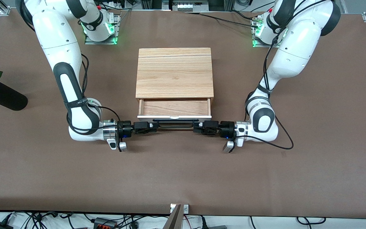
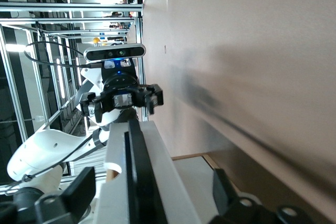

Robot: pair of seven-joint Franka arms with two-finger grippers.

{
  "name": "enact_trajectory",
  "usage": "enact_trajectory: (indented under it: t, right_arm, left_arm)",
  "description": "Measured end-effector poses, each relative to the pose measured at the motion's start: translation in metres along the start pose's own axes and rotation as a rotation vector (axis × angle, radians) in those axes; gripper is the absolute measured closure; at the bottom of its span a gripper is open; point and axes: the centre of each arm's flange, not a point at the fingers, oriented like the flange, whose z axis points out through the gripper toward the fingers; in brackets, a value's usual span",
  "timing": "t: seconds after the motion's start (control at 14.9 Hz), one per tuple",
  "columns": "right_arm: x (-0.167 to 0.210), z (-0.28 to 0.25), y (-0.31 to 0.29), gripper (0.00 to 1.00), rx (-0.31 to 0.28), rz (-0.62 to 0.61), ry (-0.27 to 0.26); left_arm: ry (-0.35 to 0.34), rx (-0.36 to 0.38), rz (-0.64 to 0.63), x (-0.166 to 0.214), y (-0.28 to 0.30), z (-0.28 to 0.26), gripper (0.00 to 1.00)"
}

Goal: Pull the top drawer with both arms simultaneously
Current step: 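Open both grippers and draw them back from the drawer handle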

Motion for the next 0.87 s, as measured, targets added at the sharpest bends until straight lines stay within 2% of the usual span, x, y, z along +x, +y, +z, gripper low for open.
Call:
enact_trajectory:
  t: [0.07,0.13,0.34,0.6,0.87]
  right_arm:
    - [0.003,-0.005,-0.008,0.0,-0.015,0.01,0.001]
    - [0.005,-0.014,-0.015,0.0,-0.05,0.017,-0.006]
    - [0.011,-0.046,-0.039,0.0,-0.235,-0.011,-0.058]
    - [0.012,-0.116,-0.048,0.0,-0.565,-0.093,-0.125]
    - [0.006,-0.181,-0.048,0.0,-0.918,-0.15,-0.238]
  left_arm:
    - [0.004,0.02,0.028,0.01,0.005,-0.011,0.01]
    - [-0.012,0.056,0.071,0.021,0.013,-0.023,0.0]
    - [-0.08,0.183,0.191,0.052,0.045,-0.057,0.0]
    - [-0.148,0.341,0.287,0.075,0.07,-0.108,0.0]
    - [-0.317,0.529,0.35,0.084,0.112,-0.145,0.0]
